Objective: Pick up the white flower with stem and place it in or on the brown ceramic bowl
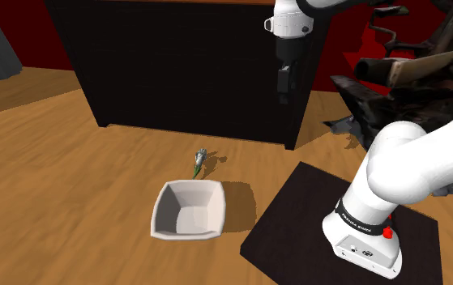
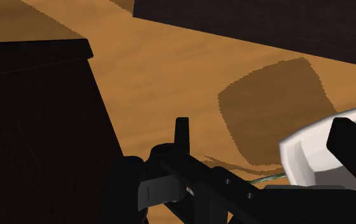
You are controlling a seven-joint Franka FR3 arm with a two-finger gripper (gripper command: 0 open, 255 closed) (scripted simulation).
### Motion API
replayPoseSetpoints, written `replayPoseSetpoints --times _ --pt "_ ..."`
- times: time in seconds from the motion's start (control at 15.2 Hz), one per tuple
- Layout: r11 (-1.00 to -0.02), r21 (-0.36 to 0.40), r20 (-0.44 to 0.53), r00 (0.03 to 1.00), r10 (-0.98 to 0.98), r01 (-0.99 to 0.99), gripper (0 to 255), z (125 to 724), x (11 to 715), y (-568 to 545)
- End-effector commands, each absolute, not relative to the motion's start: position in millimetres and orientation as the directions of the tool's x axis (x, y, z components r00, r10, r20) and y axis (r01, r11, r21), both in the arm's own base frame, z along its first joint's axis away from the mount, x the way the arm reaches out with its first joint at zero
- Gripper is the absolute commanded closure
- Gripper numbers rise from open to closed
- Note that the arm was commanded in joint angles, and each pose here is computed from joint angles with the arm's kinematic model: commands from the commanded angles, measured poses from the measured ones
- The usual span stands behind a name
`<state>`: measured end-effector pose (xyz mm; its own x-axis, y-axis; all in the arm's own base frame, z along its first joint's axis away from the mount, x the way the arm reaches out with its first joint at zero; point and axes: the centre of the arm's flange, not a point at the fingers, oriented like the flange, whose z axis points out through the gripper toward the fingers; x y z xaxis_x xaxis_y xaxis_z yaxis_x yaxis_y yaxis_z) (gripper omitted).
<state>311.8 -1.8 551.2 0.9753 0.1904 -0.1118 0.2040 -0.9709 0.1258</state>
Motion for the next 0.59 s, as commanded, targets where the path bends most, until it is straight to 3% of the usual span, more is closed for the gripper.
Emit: replayPoseSetpoints --times 0.0,0.53 --pt "-0.971 0.126 -0.112 0.975 0.19 0.204 0 551 312 -2" --pt "-0.916 0.036 -0.16 0.907 0.391 0.401 0 486 400 -28"
